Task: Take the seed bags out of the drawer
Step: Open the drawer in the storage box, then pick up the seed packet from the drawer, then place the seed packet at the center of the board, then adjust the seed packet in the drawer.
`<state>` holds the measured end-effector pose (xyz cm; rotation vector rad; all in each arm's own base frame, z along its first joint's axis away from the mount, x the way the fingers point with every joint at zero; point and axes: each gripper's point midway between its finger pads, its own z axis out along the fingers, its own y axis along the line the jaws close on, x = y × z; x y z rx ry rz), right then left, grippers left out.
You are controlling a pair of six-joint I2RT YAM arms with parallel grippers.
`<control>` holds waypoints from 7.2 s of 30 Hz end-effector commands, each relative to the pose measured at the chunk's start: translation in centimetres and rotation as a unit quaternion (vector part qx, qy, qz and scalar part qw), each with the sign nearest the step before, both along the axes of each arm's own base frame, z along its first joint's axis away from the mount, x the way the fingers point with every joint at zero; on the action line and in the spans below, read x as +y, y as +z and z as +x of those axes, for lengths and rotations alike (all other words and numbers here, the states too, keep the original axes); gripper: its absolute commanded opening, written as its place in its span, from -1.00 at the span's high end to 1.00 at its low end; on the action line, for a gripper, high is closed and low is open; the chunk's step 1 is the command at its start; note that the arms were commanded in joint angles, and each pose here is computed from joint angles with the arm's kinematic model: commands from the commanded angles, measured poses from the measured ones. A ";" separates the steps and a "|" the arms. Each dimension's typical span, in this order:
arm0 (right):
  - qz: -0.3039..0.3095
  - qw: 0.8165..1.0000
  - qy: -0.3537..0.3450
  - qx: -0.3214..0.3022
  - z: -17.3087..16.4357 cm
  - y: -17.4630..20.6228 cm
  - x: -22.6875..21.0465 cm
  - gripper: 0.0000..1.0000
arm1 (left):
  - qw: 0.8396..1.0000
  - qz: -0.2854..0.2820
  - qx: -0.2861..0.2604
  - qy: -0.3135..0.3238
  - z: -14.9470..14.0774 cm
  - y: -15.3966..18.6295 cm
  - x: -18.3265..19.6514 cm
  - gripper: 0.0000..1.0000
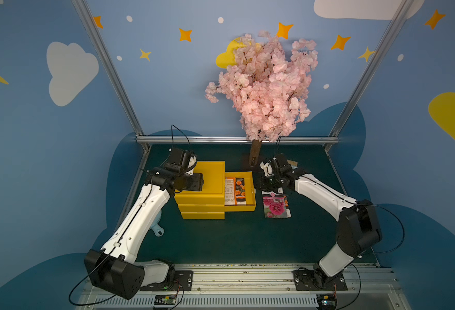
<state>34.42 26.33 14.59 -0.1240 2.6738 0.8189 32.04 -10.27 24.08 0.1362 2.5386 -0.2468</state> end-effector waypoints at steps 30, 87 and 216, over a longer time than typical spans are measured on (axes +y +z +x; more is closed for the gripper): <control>-0.028 0.996 0.034 -0.079 -1.8 6.7 2.0 0.07 | 0.998 -0.002 0.057 0.001 -1.7 -2.2 0.1 -0.33; 0.049 0.995 0.056 0.059 0.1 -3.5 12.0 0.95 | 0.998 -0.002 0.058 -0.006 -2.1 -2.8 0.0 -0.33; -0.073 0.994 0.064 -0.055 -1.4 4.9 4.1 0.23 | 0.998 -0.006 0.057 -0.010 -1.4 -2.4 -0.4 -0.32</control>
